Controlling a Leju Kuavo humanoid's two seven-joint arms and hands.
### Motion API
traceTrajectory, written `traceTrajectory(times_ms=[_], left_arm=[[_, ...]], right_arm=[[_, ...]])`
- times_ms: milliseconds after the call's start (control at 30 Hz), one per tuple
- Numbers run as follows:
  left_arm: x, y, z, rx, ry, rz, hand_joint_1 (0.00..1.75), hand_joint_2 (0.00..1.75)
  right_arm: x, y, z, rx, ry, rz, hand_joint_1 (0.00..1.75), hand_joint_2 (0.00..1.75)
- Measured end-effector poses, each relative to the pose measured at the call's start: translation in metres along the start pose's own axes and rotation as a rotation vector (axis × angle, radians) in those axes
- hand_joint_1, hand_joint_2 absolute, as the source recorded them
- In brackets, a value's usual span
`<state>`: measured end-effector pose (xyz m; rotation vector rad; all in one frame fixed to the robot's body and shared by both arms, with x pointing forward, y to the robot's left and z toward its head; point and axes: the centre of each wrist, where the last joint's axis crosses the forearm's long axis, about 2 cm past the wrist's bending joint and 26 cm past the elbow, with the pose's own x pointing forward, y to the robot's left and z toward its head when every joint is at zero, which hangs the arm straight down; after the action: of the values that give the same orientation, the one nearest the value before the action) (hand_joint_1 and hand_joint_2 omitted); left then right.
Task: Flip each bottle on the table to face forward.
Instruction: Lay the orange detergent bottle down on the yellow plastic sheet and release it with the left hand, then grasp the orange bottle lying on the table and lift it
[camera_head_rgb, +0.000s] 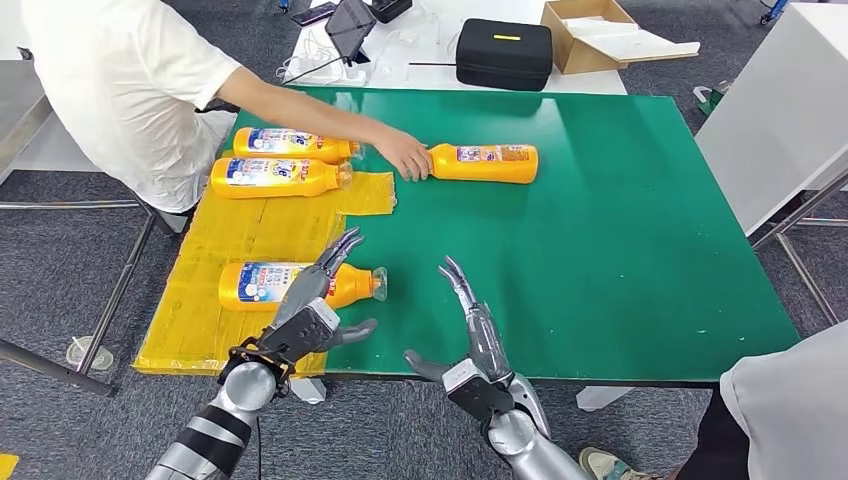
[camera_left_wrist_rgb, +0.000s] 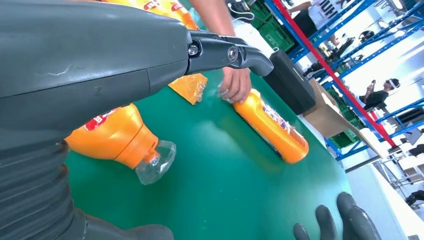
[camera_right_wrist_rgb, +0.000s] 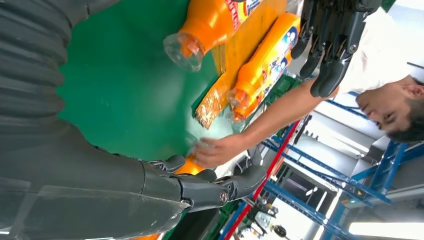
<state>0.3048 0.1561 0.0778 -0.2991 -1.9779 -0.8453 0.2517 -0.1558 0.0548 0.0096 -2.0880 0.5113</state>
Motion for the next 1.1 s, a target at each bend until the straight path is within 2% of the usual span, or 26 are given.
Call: traceTrajectory(times_ms=[33, 167, 267, 333, 433, 500, 567, 633, 667, 733, 800, 967, 1033, 1100], left_arm=[[0.001, -0.001, 0.000, 0.007, -0.005, 0.004, 0.00, 1.75], [0.008, -0.006, 0.001, 0.070, -0.026, 0.044, 0.00, 1.75], [0.019, -0.017, 0.003, 0.177, -0.019, 0.122, 0.00, 1.75], [0.031, -0.030, 0.003, 0.301, -0.005, 0.194, 0.00, 1.75], [0.046, -0.046, 0.003, 0.491, 0.032, 0.340, 0.00, 1.75], [0.054, -0.055, 0.004, 0.579, 0.075, 0.451, 0.00, 0.87], [0.059, -0.061, 0.004, 0.616, 0.117, 0.519, 0.00, 0.00], [0.061, -0.067, 0.006, 0.628, 0.144, 0.537, 0.00, 0.00], [0.062, -0.068, 0.006, 0.634, 0.152, 0.537, 0.00, 0.00], [0.062, -0.071, 0.007, 0.648, 0.168, 0.538, 0.00, 0.87], [0.063, -0.073, 0.007, 0.650, 0.189, 0.555, 0.00, 1.75], [0.065, -0.083, 0.011, 0.537, 0.209, 0.761, 0.00, 1.75], [0.066, -0.084, 0.011, 0.521, 0.182, 0.691, 0.00, 1.75], [0.067, -0.084, 0.010, 0.506, 0.146, 0.576, 0.00, 1.75]], right_arm=[[0.000, 0.000, 0.000, 0.003, 0.007, -0.025, 0.00, 1.75], [-0.001, 0.000, 0.002, 0.020, 0.059, -0.230, 0.00, 0.00], [0.000, 0.002, 0.007, -0.015, 0.093, -0.438, 0.00, 0.00], [0.003, 0.003, 0.012, -0.098, 0.101, -0.559, 0.00, 0.00], [0.013, -0.003, 0.018, -0.256, 0.112, -0.588, 0.00, 0.00], [0.020, -0.009, 0.020, -0.332, 0.143, -0.536, 0.00, 0.00], [0.026, -0.012, 0.022, -0.385, 0.198, -0.487, 0.00, 0.87], [0.030, -0.013, 0.025, -0.418, 0.249, -0.472, 0.00, 1.75], [0.032, -0.014, 0.026, -0.426, 0.264, -0.470, 0.00, 1.75], [0.033, -0.015, 0.029, -0.415, 0.271, -0.443, 0.00, 1.75], [0.032, -0.020, 0.034, -0.366, 0.248, -0.328, 0.00, 1.75], [0.022, -0.045, 0.042, -0.234, 0.179, 0.303, 0.00, 1.75], [0.014, -0.053, 0.042, -0.168, 0.165, 0.528, 0.00, 1.75], [0.003, -0.060, 0.043, -0.101, 0.166, 0.670, 0.00, 1.75]])
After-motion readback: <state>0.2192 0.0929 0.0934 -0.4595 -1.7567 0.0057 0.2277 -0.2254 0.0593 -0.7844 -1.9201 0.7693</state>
